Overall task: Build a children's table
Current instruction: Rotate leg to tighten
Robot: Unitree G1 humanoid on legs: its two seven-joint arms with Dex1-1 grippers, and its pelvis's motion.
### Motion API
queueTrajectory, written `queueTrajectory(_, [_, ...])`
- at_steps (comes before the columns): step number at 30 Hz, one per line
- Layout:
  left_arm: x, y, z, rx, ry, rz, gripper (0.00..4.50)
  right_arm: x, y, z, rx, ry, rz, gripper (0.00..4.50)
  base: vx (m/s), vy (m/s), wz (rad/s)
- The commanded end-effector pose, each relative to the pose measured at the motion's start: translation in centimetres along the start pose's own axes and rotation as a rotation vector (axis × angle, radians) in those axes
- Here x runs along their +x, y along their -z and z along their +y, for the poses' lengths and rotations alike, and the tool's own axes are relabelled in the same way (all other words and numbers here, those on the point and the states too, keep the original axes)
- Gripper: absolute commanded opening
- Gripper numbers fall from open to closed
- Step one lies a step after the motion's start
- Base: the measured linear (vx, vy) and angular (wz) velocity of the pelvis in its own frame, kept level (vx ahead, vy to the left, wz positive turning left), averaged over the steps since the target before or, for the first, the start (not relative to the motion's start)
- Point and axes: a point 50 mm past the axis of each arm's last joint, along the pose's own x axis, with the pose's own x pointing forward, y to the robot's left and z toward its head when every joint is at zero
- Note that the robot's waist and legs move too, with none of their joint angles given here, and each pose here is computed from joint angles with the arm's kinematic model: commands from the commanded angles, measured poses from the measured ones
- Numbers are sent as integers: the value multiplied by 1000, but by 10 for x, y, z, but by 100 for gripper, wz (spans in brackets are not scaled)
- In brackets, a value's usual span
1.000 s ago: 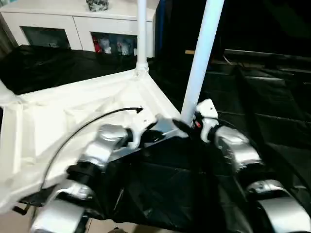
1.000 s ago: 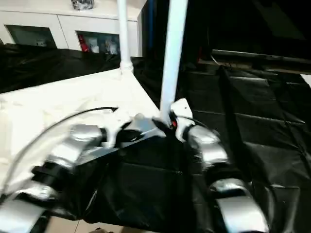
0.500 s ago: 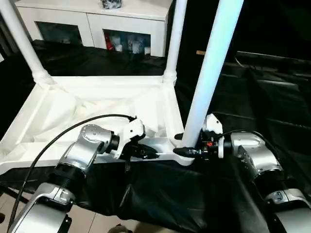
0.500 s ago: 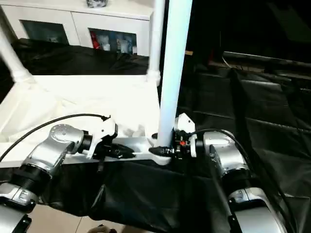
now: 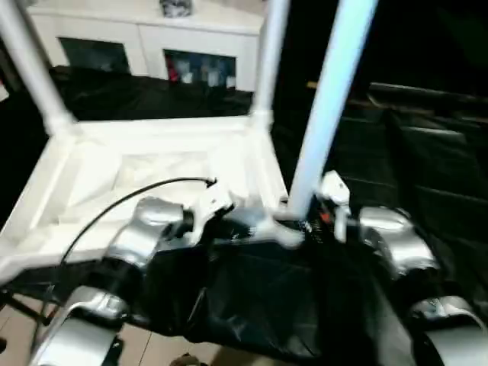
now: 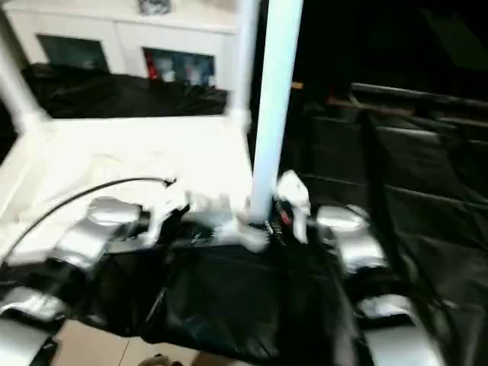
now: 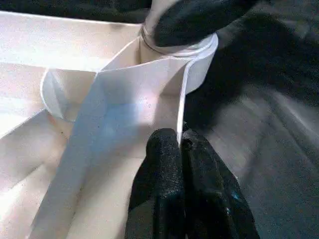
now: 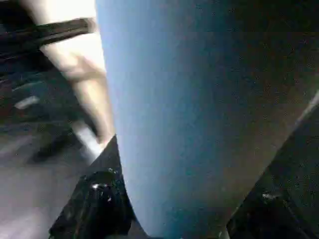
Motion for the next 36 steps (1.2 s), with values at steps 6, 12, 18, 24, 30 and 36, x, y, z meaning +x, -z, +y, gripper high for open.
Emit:
queueTrajectory(6, [21,-38,13,-43,-305,-130,0,43,28,32,185,195,103,195,0,0,0])
queueTrajectory(12, [30,-43,7,-35,-302,-141,0,53,22,38,167,186,66,230,0,0,0])
queueTrajectory(18, [26,-39,1,3,-189,-146,0,42,18,31,92,67,57,300,0,0,0])
queueTrajectory(24, [12,-33,6,25,-122,-135,0,25,24,31,46,-143,86,300,0,0,0])
queueTrajectory(30, [-6,-24,0,61,72,-108,0,4,28,38,30,-427,107,300,0,0,0])
queueTrajectory(36, [-17,-16,-2,70,167,-64,0,-9,32,43,22,-589,172,279,0,0,0])
